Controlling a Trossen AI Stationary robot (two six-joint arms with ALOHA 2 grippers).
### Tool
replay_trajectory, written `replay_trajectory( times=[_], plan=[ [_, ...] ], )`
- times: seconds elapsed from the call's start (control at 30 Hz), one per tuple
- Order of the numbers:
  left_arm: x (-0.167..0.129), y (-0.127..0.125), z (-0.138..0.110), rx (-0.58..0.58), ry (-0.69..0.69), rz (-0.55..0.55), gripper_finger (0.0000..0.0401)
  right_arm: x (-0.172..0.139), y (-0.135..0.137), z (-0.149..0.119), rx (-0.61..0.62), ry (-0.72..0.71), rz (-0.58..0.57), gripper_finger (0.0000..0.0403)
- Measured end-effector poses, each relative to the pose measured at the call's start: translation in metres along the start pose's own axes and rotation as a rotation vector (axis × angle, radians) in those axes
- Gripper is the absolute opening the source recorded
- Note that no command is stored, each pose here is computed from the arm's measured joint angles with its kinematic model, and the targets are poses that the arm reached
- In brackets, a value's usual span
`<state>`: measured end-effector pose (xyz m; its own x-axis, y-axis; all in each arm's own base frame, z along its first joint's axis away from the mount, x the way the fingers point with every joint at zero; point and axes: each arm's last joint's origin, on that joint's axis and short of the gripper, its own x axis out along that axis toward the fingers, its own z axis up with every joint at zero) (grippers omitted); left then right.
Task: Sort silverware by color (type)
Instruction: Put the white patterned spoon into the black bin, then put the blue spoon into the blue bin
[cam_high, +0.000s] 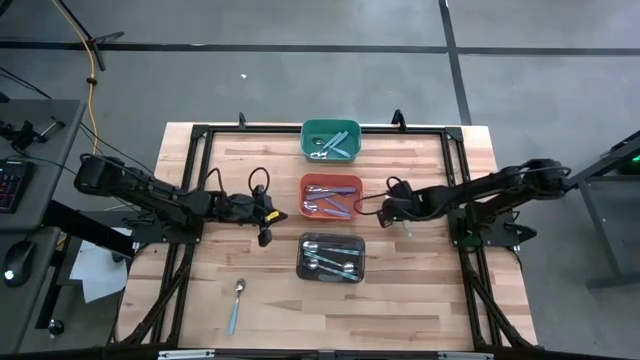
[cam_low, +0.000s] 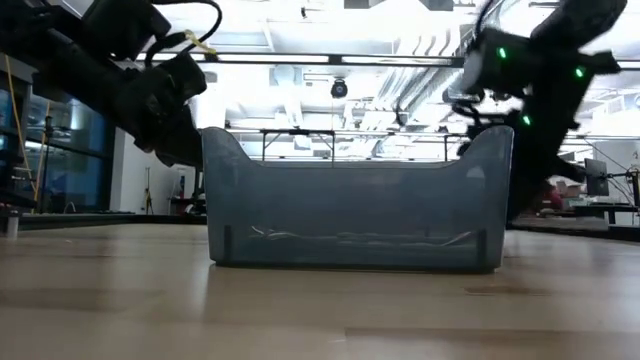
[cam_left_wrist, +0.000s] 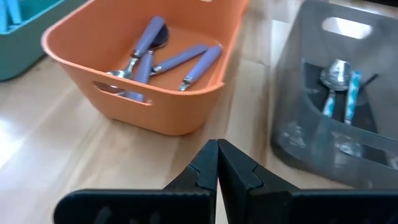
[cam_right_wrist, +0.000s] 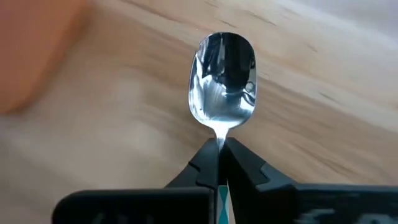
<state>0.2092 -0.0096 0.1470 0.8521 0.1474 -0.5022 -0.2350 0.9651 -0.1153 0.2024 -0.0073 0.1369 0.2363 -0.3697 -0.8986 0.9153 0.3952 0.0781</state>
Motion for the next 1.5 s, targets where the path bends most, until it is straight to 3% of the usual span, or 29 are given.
replay_trajectory(
  times=[0.3,0.5,0.6,0.83,0.97,1.23,1.5],
  plan=[
    [-0.005,-0.011,-0.001,-0.02,-0.01,-0.031,0.0,-0.058,0.047,0.018,-0.238,-0.044,0.182,0.0001],
    [-0.016,-0.013,0.0,-0.041,-0.005,-0.033,0.0,-0.121,0.097,0.023,-0.409,-0.192,0.432,0.0001],
    [-0.024,-0.015,0.001,-0.057,-0.003,-0.03,0.0,-0.132,0.128,0.02,-0.516,-0.239,0.506,0.0001],
    [-0.039,-0.021,-0.003,-0.097,0.022,-0.024,0.0,-0.098,0.203,0.002,-0.785,-0.141,0.541,0.0001],
    [-0.047,-0.028,-0.007,-0.114,0.032,-0.033,0.0,-0.071,0.229,-0.008,-0.883,-0.068,0.536,0.0001],
    [-0.067,-0.051,-0.007,-0.124,0.1,-0.005,0.0,-0.042,0.235,-0.008,-0.944,-0.014,0.477,0.0022],
    [-0.092,-0.078,0.0,-0.211,0.228,-0.007,0.0,-0.072,0.227,0.003,-1.006,-0.104,0.487,0.0107]
  ],
)
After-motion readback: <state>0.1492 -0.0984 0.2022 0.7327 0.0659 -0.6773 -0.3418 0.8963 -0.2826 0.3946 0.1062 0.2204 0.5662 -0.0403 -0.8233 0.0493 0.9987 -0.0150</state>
